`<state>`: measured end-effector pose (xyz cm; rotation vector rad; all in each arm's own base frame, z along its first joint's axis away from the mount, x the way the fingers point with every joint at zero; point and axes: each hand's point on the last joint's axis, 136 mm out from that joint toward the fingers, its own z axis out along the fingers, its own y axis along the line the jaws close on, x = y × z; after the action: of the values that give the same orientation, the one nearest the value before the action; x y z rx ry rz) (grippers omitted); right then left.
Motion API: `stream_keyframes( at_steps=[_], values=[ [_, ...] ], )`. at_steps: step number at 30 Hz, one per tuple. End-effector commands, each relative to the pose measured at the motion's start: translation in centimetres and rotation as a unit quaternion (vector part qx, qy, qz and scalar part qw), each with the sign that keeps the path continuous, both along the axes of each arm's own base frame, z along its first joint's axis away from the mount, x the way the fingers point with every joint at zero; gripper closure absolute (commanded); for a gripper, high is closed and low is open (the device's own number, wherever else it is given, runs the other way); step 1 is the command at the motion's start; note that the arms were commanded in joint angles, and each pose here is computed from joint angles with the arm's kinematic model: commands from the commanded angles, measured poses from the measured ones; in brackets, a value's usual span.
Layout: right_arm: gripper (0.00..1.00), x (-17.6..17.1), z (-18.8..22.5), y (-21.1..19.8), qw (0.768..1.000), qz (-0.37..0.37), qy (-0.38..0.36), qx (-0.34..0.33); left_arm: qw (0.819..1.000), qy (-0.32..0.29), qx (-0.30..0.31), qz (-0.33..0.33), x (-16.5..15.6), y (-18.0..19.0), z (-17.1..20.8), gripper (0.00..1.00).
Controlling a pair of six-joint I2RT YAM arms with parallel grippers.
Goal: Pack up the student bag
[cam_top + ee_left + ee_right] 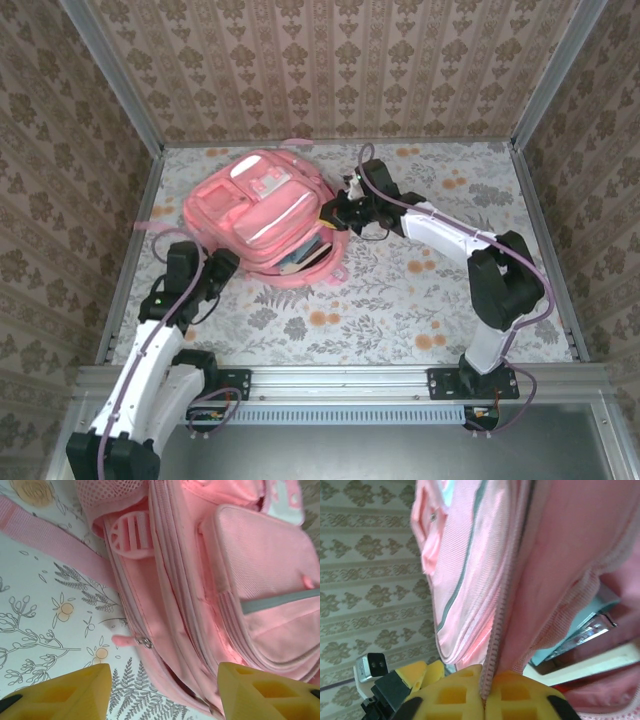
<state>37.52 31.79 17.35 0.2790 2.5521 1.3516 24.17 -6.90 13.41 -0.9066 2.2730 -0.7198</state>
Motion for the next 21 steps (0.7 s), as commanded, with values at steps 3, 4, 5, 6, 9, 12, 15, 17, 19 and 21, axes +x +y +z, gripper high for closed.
stream_keyframes(
  at_steps=[3,4,5,6,9,12,15,17,19,21],
  values=[
    [0.73,-1.8,-1.2,-2.3,0.998,0.009,-0.017,-0.063,0.999,0.003,-0.004,-0.049,0.8,-1.5,-0.9,0.42],
    [0.67,-2.0,-1.2,-2.6,0.997,0.009,-0.02,-0.069,0.999,0.005,-0.003,-0.05,0.8,-1.5,-1.1,0.43],
    [0.61,-2.2,-1.2,-2.9,0.997,0.007,-0.023,-0.075,0.999,0.006,-0.004,-0.05,0.9,-1.5,-1.3,0.43],
    [0.6,-2.4,-1.2,-3.3,0.996,0.005,-0.027,-0.083,0.999,0.007,-0.005,-0.048,0.9,-1.5,-1.5,0.43],
    [0.59,-3.3,-1.1,-4.0,0.994,0.001,-0.04,-0.098,0.999,0.007,-0.009,-0.048,0.9,-1.6,-2.5,0.45],
    [0.58,-4.3,-1.1,-4.0,0.993,0.009,-0.05,-0.106,0.999,0.009,-0.011,-0.046,1.3,-1.5,-3.5,0.46],
    [0.57,-5.5,-1.4,-3.4,0.992,0.024,-0.056,-0.112,0.999,0.012,-0.001,-0.047,2.1,-1.4,-4.2,0.48],
    [0.57,-6.2,-1.6,-2.7,0.991,0.035,-0.057,-0.112,0.999,0.014,0.009,-0.048,2.8,-1.2,-4.7,0.51],
    [0.57,-6.7,-1.8,-2.2,0.991,0.04,-0.055,-0.113,0.999,0.019,0.016,-0.04,3.3,-0.7,-5.2,0.6],
    [0.57,-7.0,-1.8,-1.7,0.991,0.042,-0.056,-0.112,0.999,0.017,0.017,-0.032,3.8,-0.3,-5.4,0.61]
  ],
)
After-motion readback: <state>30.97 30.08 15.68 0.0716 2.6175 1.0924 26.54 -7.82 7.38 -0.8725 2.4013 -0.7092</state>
